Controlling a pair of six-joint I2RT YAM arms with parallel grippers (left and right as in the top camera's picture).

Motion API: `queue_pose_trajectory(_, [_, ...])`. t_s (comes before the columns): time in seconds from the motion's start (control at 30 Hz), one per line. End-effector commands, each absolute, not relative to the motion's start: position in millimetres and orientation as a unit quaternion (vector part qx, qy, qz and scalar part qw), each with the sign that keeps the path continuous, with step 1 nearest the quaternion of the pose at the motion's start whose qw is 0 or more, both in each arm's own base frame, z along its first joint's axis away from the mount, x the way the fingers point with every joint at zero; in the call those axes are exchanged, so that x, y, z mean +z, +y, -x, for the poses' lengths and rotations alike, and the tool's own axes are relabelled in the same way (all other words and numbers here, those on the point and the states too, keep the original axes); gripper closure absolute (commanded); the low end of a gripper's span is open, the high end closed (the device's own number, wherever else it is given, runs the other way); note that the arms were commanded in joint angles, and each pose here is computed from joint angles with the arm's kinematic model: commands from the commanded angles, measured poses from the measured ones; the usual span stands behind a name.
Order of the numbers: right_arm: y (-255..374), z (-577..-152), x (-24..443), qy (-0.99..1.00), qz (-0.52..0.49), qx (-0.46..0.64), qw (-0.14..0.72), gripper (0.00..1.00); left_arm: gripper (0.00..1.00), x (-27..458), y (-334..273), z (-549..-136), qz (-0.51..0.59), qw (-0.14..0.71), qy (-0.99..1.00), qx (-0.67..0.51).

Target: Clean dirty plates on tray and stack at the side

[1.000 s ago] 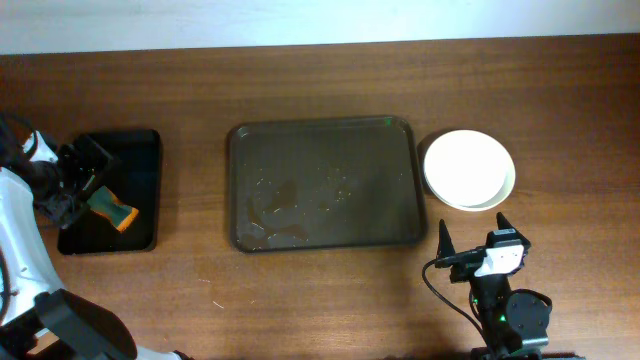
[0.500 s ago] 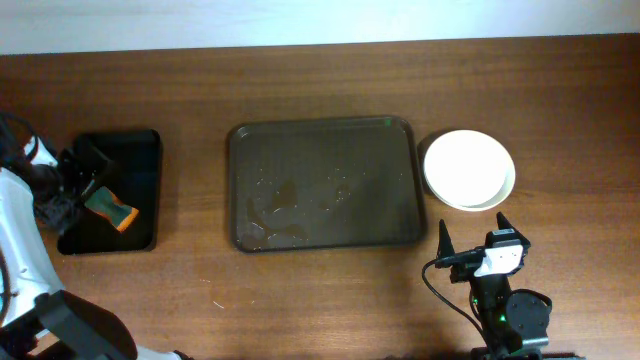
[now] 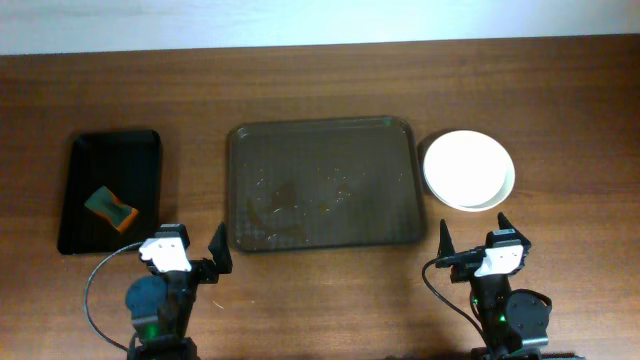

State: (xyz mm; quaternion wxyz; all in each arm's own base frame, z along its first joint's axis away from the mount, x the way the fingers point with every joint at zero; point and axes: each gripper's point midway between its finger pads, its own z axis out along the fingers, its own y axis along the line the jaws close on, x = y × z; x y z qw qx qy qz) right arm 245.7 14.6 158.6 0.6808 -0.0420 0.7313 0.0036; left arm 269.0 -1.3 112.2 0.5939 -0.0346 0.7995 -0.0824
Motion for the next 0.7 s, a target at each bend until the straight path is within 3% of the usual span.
queue_pose_trajectory(0.0, [11.2, -245.8, 155.9, 0.733, 0.036, -0.002, 0.679, 0.02, 0.00, 113.5, -6.2, -264.6, 0.022, 0.602, 0.794, -0.081])
queue_pose_trajectory(0.1, [11.2, -245.8, 155.9, 0.733, 0.036, -0.002, 0.679, 0.02, 0.00, 84.8, 6.8, -249.4, 0.051, 0.555, 0.830, -0.034])
queue_pose_trajectory(0.23, [11.2, -245.8, 155.9, 0.733, 0.036, -0.002, 0.679, 0.02, 0.00, 107.4, 0.2, -249.7, -0.021, 0.596, 0.803, 0.005])
queue_pose_trajectory(0.4, [11.2, -245.8, 155.9, 0.733, 0.036, -0.002, 0.679, 0.02, 0.00, 153.7, 0.3, -246.2, -0.022, 0.674, 0.738, 0.013])
queue_pose_trajectory(0.67, [11.2, -245.8, 155.9, 0.733, 0.036, -0.002, 0.679, 0.02, 0.00, 156.1, 13.7, -245.4, 0.018, 0.677, 0.735, 0.031])
